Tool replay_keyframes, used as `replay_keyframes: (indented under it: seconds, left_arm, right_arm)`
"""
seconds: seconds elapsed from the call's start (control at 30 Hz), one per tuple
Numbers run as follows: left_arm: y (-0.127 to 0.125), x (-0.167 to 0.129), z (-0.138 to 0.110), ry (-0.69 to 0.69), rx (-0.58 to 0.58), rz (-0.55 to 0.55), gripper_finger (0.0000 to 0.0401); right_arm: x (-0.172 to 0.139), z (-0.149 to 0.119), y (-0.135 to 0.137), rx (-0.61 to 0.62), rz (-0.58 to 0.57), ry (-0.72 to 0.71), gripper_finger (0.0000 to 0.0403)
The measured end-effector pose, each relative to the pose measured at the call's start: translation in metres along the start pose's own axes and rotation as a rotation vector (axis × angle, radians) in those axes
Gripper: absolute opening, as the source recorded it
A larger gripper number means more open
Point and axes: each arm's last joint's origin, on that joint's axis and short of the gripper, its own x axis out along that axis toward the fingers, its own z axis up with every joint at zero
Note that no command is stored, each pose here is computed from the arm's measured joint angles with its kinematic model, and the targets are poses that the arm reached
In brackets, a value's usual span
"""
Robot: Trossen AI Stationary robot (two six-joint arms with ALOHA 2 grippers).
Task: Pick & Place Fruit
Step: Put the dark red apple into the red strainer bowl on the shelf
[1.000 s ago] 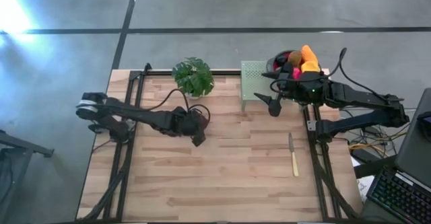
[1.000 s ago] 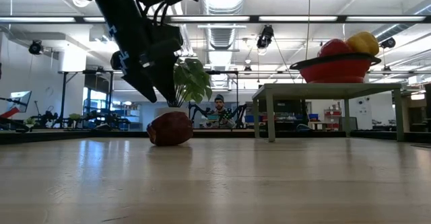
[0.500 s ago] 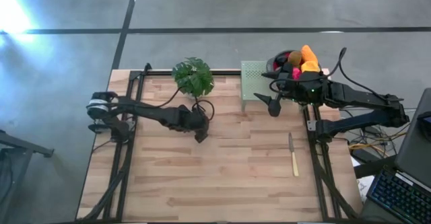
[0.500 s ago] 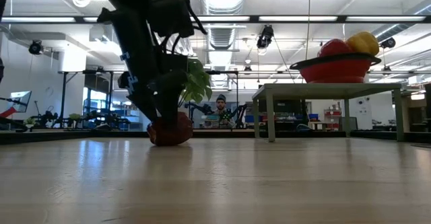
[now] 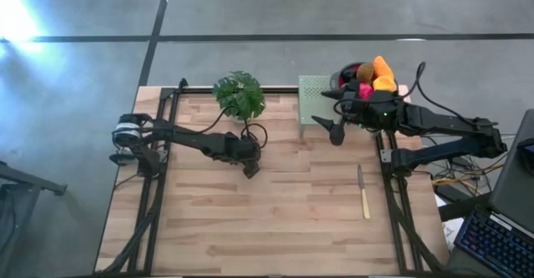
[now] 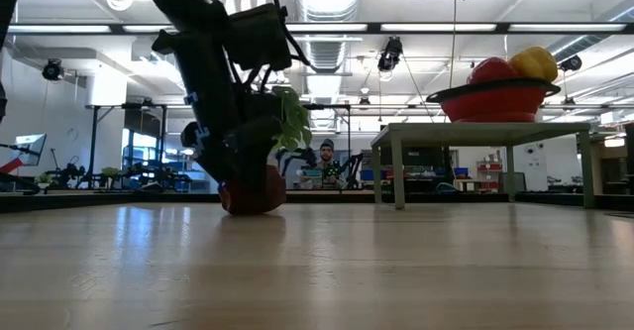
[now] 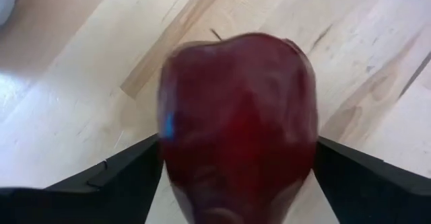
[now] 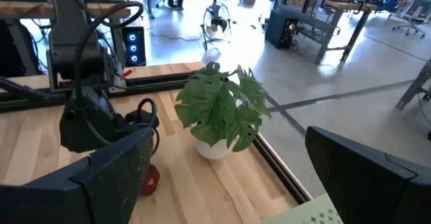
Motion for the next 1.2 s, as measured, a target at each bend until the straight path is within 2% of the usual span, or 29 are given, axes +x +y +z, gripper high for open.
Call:
replay_keyframes:
  seconds: [0.33, 0.67, 0.93, 1.13, 1.2]
  left_arm:
    - [0.0, 0.0, 0.0, 0.011, 0.0, -0.016, 0.0314]
    - [0.0, -0.006, 0.002, -0.011, 0.014, -0.034, 0.0308]
    - [-0.009, -0.026, 0.024, -0.232, 0.076, -0.183, 0.0308]
    - [-0.02, -0.046, 0.046, -0.46, 0.169, -0.366, 0.0307]
    - [-0.026, -0.053, 0.054, -0.537, 0.221, -0.462, 0.0307]
  right_arm:
    - [0.001, -0.001, 0.0, 0.054, 0.0, 0.004, 0.0384]
    - [0.0, 0.003, 0.0, 0.089, 0.01, -0.042, 0.0384]
    - [-0.001, 0.003, 0.007, 0.098, 0.131, -0.037, 0.0384]
    - [-0.004, 0.002, 0.018, 0.051, 0.186, -0.035, 0.0384]
    - [-0.005, 0.002, 0.02, 0.038, 0.199, -0.036, 0.0384]
